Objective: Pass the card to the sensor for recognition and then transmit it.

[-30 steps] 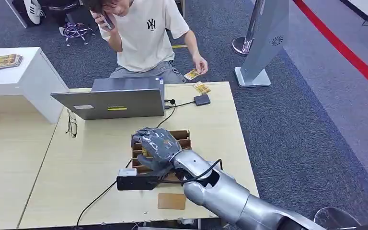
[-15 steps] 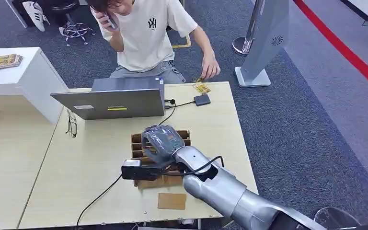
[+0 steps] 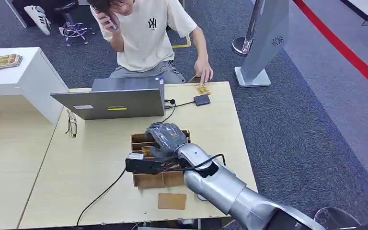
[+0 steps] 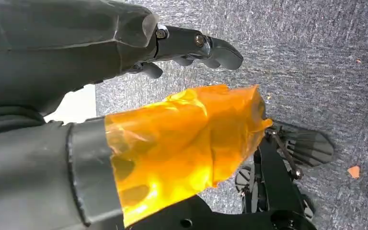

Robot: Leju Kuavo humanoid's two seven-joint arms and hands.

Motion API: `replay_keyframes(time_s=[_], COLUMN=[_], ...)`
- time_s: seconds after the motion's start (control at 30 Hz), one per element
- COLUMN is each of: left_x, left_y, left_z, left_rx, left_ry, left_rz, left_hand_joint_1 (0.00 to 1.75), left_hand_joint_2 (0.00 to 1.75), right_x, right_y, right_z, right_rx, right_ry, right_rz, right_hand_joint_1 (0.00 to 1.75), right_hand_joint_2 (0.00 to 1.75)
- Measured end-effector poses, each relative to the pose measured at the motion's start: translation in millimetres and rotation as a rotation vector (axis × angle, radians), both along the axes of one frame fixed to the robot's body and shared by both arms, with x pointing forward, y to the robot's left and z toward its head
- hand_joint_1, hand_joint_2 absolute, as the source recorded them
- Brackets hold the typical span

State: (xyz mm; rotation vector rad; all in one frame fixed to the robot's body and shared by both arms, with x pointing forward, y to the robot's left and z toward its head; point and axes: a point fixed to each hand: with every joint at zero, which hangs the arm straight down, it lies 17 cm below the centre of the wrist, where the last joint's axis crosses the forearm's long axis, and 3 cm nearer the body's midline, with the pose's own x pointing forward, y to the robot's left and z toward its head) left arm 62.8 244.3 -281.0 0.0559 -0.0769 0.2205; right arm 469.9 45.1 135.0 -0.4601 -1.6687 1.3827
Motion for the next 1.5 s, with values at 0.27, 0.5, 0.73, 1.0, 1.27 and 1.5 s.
replay_keyframes(time_s=[0.27, 0.5, 0.73, 1.0, 1.27, 1.5], left_x=[0, 0, 0, 0, 0, 0], left_y=[0, 0, 0, 0, 0, 0], left_z=[0, 0, 0, 0, 0, 0], left_rx=[0.000, -0.001, -0.001, -0.001, -0.001, -0.002], left_ry=[0.000, 0.000, 0.000, 0.000, 0.000, -0.001], left_rz=[0.001, 0.003, 0.006, 0.007, 0.013, 0.017], left_hand_joint_1=[0.00, 0.00, 0.00, 0.00, 0.00, 0.00], left_hand_joint_2=[0.00, 0.00, 0.00, 0.00, 0.00, 0.00], right_x=[0, 0, -1, -1, -1, 1], right_y=[3, 6, 9, 11, 14, 12], right_z=[-3, -4, -5, -4, 11, 29], right_rx=[-0.016, -0.022, -0.030, -0.031, 0.018, 0.056], right_ry=[0.003, 0.009, 0.016, 0.014, -0.001, -0.027], right_rz=[0.003, 0.008, 0.022, 0.028, 0.031, 0.028], right_hand_joint_1=[0.79, 0.77, 0.82, 0.89, 0.75, 0.70], right_hand_joint_2=[1.75, 1.75, 1.75, 1.75, 1.75, 1.75])
